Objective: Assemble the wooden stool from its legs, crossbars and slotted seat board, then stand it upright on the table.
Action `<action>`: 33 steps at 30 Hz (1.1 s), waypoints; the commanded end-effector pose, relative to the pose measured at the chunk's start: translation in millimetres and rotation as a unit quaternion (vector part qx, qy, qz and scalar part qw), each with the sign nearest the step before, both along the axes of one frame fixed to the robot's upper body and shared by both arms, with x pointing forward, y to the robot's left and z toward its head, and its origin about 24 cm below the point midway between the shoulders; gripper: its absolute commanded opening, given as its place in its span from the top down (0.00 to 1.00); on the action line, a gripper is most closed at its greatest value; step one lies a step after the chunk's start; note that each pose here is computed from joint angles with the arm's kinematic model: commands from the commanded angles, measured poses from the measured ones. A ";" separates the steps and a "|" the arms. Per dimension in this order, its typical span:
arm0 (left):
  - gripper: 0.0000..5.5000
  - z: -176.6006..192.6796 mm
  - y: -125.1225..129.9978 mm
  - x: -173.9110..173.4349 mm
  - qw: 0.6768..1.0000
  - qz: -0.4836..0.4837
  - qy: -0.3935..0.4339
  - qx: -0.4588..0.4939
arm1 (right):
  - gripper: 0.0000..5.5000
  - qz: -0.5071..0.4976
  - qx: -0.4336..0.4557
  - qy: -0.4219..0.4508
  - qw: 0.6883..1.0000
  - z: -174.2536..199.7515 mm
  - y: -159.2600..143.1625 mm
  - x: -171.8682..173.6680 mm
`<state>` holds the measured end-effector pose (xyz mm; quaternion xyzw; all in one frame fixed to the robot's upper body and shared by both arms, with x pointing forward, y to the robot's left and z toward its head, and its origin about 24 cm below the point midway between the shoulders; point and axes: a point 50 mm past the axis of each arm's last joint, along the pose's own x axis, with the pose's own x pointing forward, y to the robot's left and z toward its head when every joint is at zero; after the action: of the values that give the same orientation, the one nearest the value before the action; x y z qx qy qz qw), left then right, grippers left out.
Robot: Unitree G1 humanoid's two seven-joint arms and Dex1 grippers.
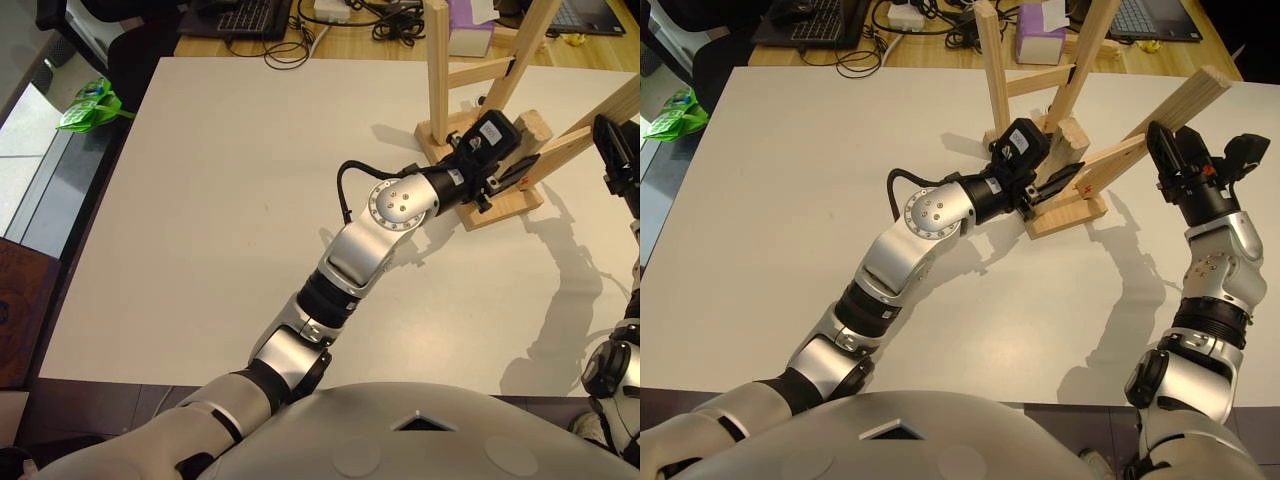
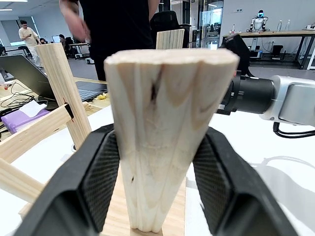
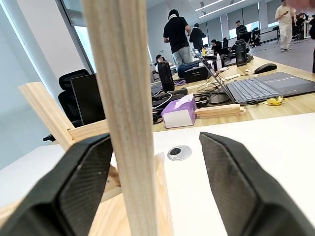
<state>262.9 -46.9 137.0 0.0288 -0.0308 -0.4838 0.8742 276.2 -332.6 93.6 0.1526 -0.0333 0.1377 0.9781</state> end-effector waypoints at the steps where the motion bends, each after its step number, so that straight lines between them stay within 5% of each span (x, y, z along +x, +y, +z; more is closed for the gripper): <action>1: 0.61 19.2 -1.3 -0.8 0.998 0.003 -0.047 -0.038 | 0.43 -0.008 -0.001 -0.002 1.000 2.0 -3.4 -0.6; 5: 0.61 7.1 -3.7 -6.6 0.999 -0.020 -0.026 -0.024 | 0.43 -0.029 -0.009 -0.007 1.000 4.2 -7.9 0.4; 24: 0.04 3.4 -1.5 -4.9 0.999 -0.007 0.016 -0.042 | 0.43 -0.052 -0.007 -0.029 0.998 15.0 -16.1 1.5; 33: 0.02 7.8 -1.5 -10.5 0.999 -0.018 -0.006 -0.048 | 0.43 -0.005 0.001 -0.066 0.998 45.2 -19.1 0.1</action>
<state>258.0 -45.9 142.9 0.0013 -0.0482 -0.4944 0.8679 274.0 -348.8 118.6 0.1482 -0.0738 0.1292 0.9777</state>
